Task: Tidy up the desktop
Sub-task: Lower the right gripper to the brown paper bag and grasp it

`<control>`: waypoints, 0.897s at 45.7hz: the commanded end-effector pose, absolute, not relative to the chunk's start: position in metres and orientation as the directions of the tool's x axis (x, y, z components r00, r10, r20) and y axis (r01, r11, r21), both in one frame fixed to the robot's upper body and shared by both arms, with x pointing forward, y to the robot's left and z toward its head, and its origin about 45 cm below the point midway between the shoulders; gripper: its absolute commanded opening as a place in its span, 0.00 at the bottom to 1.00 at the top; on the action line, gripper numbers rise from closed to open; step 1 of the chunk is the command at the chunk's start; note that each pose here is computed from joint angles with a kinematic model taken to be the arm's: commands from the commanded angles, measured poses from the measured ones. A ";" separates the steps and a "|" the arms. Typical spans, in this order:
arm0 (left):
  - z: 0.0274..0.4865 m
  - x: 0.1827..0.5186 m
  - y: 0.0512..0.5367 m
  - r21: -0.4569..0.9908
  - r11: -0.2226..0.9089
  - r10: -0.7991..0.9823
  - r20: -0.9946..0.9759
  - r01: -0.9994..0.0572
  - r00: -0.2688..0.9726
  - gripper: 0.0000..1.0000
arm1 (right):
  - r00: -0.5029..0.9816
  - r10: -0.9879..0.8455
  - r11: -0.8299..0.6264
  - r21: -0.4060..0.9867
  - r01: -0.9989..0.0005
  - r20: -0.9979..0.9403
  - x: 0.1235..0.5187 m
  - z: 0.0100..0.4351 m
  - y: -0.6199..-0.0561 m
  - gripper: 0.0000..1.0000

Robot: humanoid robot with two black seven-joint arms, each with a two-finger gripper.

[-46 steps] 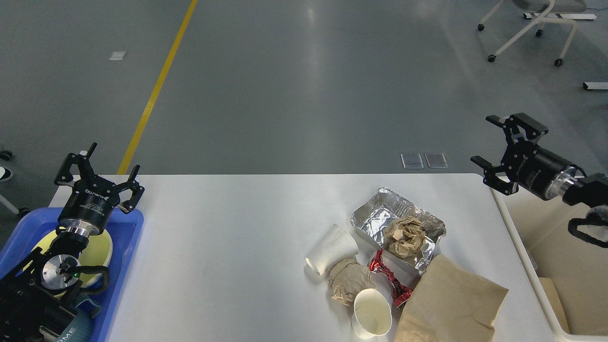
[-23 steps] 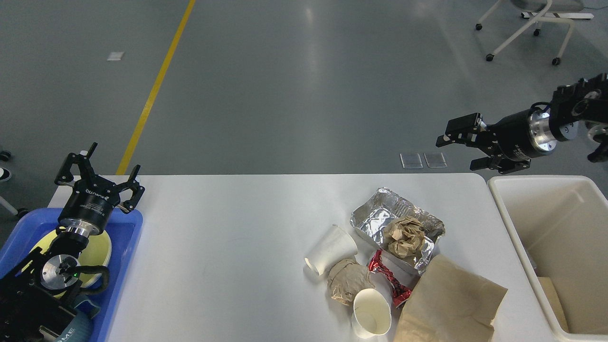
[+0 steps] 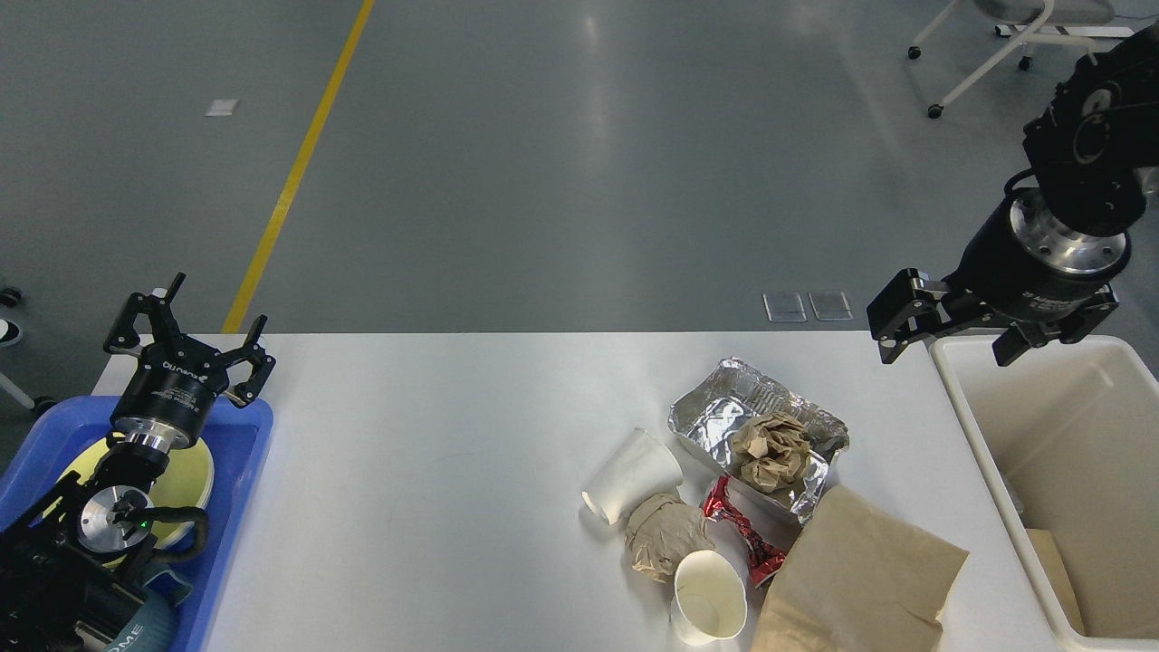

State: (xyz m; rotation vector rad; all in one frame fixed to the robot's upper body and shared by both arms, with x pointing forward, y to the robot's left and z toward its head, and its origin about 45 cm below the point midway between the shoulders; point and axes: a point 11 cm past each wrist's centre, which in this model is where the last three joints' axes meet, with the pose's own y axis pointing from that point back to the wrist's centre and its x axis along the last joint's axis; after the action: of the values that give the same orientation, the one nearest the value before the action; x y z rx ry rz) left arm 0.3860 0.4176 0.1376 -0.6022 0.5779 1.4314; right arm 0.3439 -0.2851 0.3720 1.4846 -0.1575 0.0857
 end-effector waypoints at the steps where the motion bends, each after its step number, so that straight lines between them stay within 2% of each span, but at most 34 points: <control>1: 0.138 0.386 0.417 -0.036 0.046 0.723 -0.688 -0.998 0.058 0.96 | 0.992 -0.056 0.043 0.993 -0.110 0.113 0.326 0.371 -0.274 1.00; 17: 0.138 0.386 0.417 -0.036 0.046 0.723 -0.688 -0.998 0.058 0.96 | 0.992 -0.111 -0.021 0.998 -0.064 0.062 0.315 0.359 -0.278 1.00; 28: 0.138 0.386 0.417 -0.036 0.046 0.723 -0.688 -0.998 0.058 0.96 | 0.977 -0.199 -0.041 0.997 0.063 -0.070 0.289 0.300 -0.326 1.00; 37: 0.138 0.386 0.417 -0.036 0.046 0.723 -0.688 -0.998 0.058 0.96 | 0.950 -0.294 -0.098 0.992 0.084 -0.109 0.267 0.272 -0.357 1.00; 41: 0.138 0.386 0.417 -0.036 0.046 0.723 -0.688 -0.998 0.058 0.96 | 0.939 -0.320 -0.091 0.990 0.105 -0.128 0.253 0.245 -0.366 0.98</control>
State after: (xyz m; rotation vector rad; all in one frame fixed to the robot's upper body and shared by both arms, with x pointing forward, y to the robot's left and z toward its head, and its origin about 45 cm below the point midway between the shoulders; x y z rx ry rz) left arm 0.3865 0.4175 0.1382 -0.6031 0.5768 1.4305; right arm 0.2698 -0.3550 0.2739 1.6339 -0.1556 -0.3061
